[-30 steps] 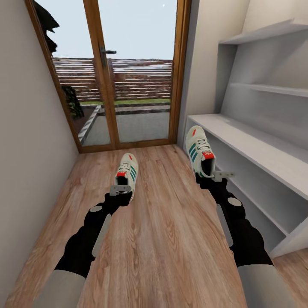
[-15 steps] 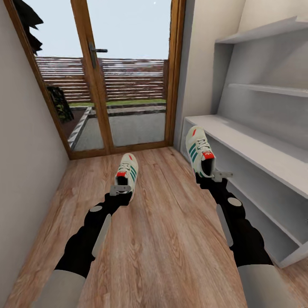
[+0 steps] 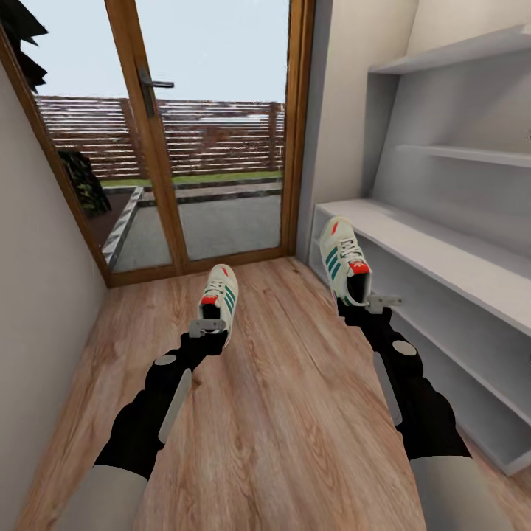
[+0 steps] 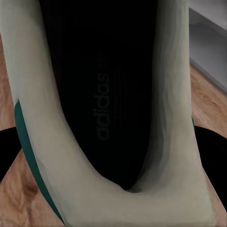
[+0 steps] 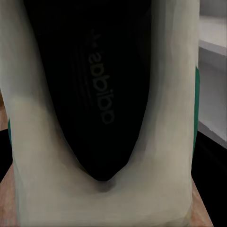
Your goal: Pick up the two gym shoes and the two sandals from the corridor floor and place them onto the hallstand (shoe rack) in the corridor, making sure they are on the rack and not on the floor. Arrange them so the two gym shoes are next to each other and the two sandals are next to each other.
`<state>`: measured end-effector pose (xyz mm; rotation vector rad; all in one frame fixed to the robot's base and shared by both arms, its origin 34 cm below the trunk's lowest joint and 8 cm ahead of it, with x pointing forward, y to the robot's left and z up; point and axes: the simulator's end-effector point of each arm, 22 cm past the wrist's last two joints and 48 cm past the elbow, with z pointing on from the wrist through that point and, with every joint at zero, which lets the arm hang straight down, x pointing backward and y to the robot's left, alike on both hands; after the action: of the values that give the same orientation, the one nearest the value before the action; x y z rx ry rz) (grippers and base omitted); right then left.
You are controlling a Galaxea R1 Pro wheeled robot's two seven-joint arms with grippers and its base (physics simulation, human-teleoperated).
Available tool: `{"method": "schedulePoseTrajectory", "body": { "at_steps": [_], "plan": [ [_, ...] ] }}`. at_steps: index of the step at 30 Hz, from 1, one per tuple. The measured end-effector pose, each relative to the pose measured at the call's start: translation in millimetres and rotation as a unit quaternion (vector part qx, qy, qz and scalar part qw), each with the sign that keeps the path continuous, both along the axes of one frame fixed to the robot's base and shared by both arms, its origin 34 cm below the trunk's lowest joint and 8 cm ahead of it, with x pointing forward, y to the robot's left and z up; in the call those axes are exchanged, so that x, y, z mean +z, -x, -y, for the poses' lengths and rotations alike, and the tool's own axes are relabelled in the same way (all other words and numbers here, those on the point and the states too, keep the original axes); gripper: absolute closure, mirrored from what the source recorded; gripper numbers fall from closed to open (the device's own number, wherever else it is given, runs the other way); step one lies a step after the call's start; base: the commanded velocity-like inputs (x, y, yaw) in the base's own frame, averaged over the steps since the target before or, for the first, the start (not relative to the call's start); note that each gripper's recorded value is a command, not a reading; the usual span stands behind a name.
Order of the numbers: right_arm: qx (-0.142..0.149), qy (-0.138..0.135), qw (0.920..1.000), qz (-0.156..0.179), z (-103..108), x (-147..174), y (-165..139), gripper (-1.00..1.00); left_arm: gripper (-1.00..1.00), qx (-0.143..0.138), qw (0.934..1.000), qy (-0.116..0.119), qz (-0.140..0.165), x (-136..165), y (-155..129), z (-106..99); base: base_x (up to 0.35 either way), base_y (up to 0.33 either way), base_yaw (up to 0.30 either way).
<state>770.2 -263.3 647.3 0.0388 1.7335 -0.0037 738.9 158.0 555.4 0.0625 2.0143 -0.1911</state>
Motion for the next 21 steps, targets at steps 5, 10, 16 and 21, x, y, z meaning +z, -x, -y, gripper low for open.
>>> {"method": "schedulePoseTrajectory", "body": {
  "at_steps": [5,10,16,21],
  "plan": [
    [0.0,0.0,1.0,0.0,0.1,0.0,0.0,1.0,1.0,0.0,1.0,0.0,0.0,0.0,0.0,0.0,0.245,0.248,-0.24],
    [0.0,0.0,1.0,0.0,-0.1,-0.1,0.0,1.0,1.0,0.0,1.0,0.0,0.0,-0.2,-0.1,0.0,0.186,0.161,-0.254],
    [0.0,0.0,1.0,0.0,0.0,-0.3,-0.1,1.0,1.0,0.0,1.0,0.0,0.0,-0.4,-0.1,0.0,0.026,0.021,-0.255],
    [0.0,0.0,1.0,0.0,-0.1,-0.4,-0.1,1.0,1.0,0.0,1.0,0.0,0.0,-0.4,-0.1,0.0,0.001,0.001,-0.255]
  ]
}}
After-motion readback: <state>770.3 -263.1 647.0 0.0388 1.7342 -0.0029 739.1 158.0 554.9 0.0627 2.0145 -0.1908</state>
